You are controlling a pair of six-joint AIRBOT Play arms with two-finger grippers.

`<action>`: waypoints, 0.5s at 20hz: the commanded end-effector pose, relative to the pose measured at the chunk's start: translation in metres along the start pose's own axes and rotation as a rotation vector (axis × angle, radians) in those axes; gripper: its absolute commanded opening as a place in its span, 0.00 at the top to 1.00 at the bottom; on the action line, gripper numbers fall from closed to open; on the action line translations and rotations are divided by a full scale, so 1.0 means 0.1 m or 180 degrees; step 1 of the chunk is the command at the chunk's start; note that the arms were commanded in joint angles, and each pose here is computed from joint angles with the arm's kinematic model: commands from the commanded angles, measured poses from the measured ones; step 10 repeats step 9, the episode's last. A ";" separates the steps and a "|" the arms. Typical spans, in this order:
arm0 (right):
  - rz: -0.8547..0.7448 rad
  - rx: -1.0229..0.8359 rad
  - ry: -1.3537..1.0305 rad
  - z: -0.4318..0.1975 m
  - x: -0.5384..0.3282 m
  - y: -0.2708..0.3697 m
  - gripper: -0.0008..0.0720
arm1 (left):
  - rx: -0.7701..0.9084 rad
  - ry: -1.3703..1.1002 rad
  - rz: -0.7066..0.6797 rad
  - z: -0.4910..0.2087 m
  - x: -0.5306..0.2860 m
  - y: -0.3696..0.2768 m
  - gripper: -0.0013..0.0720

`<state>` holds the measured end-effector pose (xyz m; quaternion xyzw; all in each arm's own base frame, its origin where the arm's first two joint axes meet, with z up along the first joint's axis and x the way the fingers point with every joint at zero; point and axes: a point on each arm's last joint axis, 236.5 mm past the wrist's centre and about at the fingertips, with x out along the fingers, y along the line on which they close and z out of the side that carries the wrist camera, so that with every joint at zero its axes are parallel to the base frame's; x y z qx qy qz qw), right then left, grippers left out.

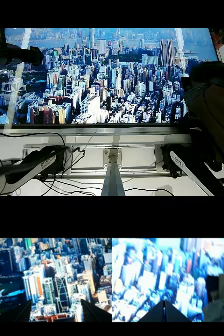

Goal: Fold the clothes and pants, and hang the long-sleeved shirts on hangers.

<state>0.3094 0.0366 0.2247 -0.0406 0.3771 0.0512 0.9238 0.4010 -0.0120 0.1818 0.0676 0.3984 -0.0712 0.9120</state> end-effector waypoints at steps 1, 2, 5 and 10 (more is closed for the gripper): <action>0.0309 -0.0189 -0.0629 0.46 -0.06 0.39 0.97 | 0.0000 -0.0002 0.0002 0.00 0.00 0.00 0.04; 0.0365 -0.0190 -0.0711 0.51 -0.08 0.45 0.97 | 0.0000 -0.0002 0.0002 0.00 0.00 0.00 0.04; 0.0455 -0.0165 -0.0751 0.54 -0.10 0.52 0.97 | 0.0000 -0.0002 0.0002 0.00 0.00 0.00 0.04; 0.0456 -0.0166 -0.0750 0.54 -0.10 0.52 0.97 | 0.0000 -0.0002 0.0002 0.00 0.00 0.00 0.04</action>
